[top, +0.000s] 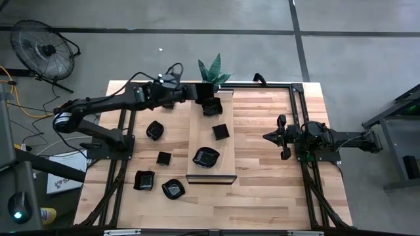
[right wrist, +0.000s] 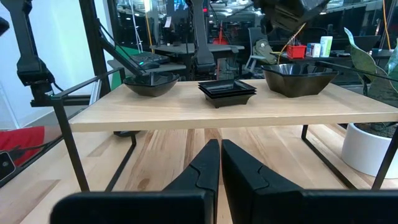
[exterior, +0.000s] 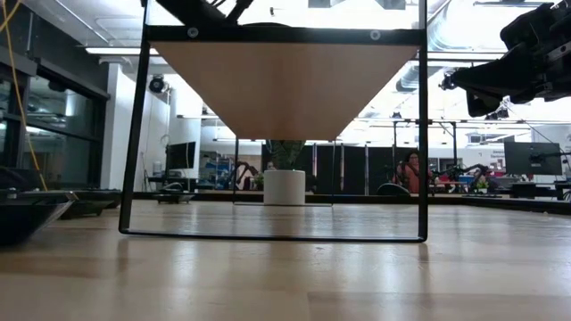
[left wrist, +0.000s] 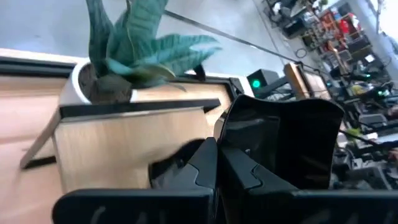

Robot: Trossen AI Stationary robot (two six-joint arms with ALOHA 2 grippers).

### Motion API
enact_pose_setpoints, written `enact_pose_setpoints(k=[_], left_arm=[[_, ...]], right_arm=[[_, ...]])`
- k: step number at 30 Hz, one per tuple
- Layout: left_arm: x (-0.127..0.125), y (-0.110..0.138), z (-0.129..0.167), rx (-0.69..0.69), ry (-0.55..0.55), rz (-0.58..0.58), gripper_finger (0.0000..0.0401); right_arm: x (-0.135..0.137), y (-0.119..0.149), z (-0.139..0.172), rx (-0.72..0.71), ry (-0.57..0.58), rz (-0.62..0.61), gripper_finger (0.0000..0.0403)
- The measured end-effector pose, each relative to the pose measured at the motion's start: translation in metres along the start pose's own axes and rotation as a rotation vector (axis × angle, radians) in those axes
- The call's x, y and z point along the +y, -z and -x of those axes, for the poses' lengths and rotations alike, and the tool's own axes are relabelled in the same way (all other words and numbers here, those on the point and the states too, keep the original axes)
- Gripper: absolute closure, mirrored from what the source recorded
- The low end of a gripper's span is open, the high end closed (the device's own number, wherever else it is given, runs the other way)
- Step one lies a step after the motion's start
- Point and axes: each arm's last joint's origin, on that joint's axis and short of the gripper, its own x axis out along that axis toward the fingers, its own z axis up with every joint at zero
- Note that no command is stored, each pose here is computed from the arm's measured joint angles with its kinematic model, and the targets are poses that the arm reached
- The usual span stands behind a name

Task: Pick & Place Mini shaped plates
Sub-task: Stack the black distorted square plate on top of the black distorted square plate on the shelf

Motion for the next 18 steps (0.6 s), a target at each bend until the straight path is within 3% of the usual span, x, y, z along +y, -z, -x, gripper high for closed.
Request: enact_pose_setpoints(k=[7, 12, 18], left_arm=[[-0.017, 0.01, -0.006, -0.032, -0.032, -0.019, 0.0401], [-0.016, 0.024, -0.016, 0.115, -0.176, -0.184, 0.0401], [-0.033, -0.001, -0.016, 0.232, -0.206, -0.44, 0.0401]], right_arm=[[0.0, 0.0, 0.0, 0.0, 0.0, 0.0, 0.0391], [0.0, 0.0, 0.0, 0.0, 0.0, 0.0, 0.0391], [0.0, 0.0, 0.0, 0.0, 0.0, 0.0, 0.0391]])
